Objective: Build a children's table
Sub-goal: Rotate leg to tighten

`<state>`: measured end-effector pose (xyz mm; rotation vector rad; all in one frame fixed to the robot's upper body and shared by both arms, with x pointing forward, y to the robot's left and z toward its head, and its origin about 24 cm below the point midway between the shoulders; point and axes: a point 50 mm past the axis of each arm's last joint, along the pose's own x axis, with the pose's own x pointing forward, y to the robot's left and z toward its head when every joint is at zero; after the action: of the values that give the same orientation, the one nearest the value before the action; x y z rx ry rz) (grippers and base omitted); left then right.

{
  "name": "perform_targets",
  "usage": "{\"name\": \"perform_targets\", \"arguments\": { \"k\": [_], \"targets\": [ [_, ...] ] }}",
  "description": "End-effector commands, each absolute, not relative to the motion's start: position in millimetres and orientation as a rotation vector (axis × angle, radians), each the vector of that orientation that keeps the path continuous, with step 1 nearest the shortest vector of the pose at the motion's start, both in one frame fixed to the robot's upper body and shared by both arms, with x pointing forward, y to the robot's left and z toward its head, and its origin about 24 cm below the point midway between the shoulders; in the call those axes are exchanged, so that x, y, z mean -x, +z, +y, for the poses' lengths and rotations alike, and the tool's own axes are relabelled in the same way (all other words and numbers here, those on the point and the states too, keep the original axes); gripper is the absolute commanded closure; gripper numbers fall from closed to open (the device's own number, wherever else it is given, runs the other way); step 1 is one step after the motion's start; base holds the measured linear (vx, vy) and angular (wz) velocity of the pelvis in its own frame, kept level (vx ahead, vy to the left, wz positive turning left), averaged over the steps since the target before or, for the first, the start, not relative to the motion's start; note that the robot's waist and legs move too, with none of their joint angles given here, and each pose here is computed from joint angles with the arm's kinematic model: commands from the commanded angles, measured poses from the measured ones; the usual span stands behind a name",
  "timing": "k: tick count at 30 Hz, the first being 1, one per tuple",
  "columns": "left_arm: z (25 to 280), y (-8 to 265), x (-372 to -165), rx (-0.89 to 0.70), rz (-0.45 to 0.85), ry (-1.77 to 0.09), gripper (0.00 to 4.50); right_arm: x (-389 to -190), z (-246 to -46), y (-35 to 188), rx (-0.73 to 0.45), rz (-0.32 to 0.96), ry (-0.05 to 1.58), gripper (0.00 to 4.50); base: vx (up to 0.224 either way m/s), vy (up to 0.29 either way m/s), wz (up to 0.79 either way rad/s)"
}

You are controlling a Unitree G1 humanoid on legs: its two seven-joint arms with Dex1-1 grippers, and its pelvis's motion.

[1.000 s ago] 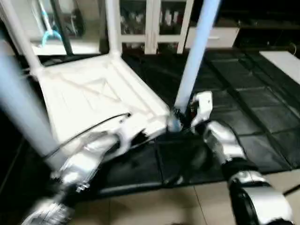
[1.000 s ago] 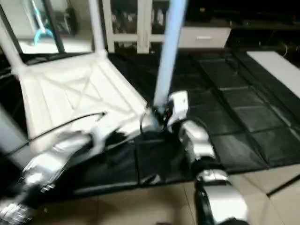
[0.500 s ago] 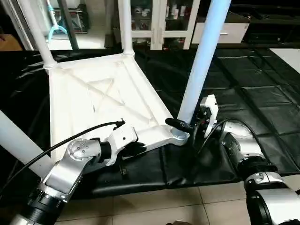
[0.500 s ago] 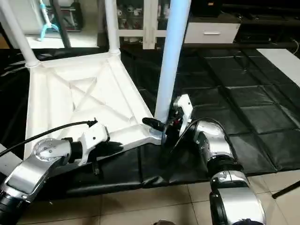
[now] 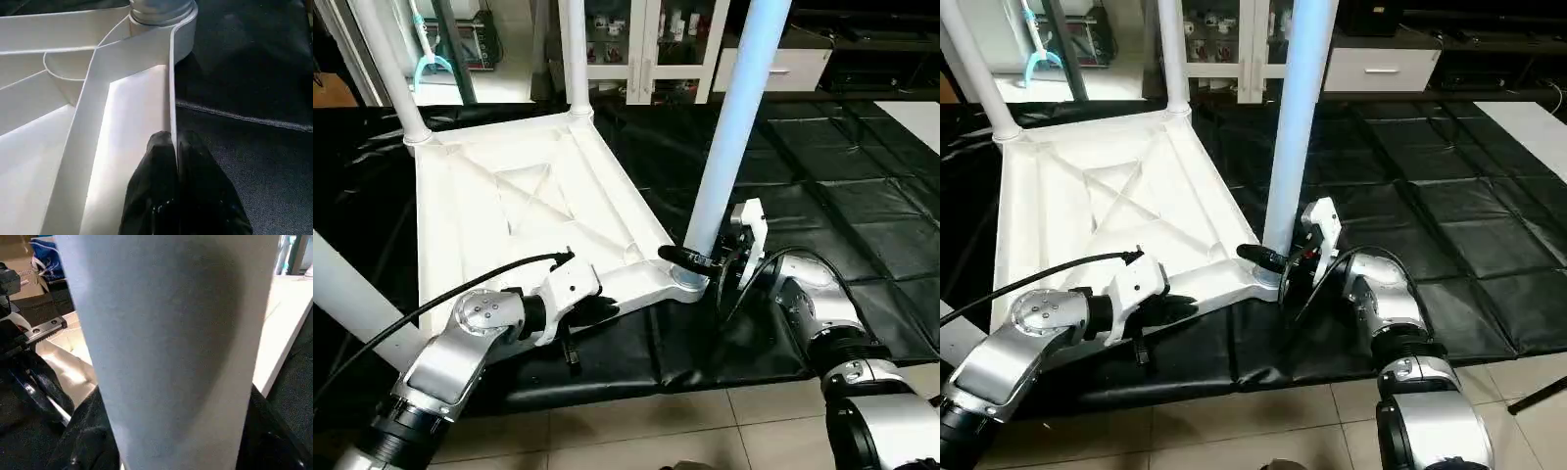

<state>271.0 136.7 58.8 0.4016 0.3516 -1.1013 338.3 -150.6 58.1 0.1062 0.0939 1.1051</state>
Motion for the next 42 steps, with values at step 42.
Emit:
{"name": "perform_targets", "arguments": {
  "k": [42],
  "targets": [
    [111.5, 50.4, -328.8, -0.345, 0.424, -0.736, 4.50, -357.7, -118.3, 58.5, -0.129, 0.047, 0.687, 1.35, 0.000, 0.000, 0.00]
  ]
}}
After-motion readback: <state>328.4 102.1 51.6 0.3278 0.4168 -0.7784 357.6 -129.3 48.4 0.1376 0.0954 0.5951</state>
